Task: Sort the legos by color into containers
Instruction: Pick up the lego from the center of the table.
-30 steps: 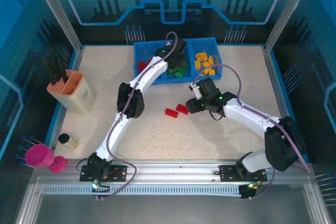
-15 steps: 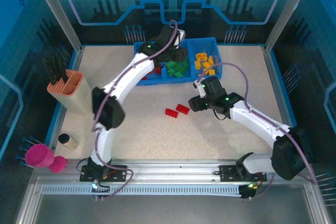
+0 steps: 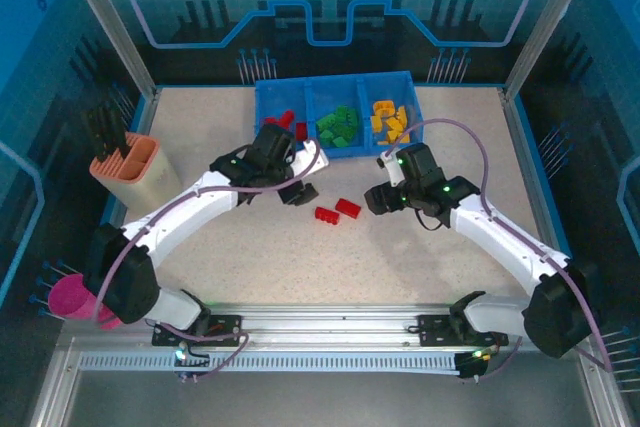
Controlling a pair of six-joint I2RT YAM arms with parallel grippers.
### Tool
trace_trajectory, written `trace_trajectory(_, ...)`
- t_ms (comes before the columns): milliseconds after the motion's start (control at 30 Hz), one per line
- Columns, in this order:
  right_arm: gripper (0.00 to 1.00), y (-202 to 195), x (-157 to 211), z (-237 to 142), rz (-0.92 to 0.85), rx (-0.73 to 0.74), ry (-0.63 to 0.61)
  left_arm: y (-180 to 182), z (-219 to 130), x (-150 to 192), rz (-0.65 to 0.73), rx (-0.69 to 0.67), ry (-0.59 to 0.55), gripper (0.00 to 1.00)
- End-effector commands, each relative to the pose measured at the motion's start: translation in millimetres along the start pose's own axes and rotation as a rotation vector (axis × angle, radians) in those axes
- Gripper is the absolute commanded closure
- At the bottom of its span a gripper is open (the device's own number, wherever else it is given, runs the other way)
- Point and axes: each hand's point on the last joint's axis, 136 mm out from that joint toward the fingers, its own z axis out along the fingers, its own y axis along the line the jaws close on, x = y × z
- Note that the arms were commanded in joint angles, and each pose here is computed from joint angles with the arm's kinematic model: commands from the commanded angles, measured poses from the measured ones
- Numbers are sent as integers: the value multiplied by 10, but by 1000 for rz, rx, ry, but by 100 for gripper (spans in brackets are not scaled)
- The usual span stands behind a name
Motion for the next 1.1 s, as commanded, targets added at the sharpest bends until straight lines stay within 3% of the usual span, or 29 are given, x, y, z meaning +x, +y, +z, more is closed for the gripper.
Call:
trace_trajectory(0,19,100,-20,-171,-4,-69,11,-221,54,-4,114,78,-68,33)
trace_trajectory(267,14,57,88,-259,7,-56,39,-421,504,287,278,154,1,38)
trace_trajectory(500,14,-29,140,-237,31,-48,54,-470,755,324,292,247,74,38)
trace_trajectory(1067,14,-129,153,-146,64,-60,69,-581,1202,534,386,275,188,35)
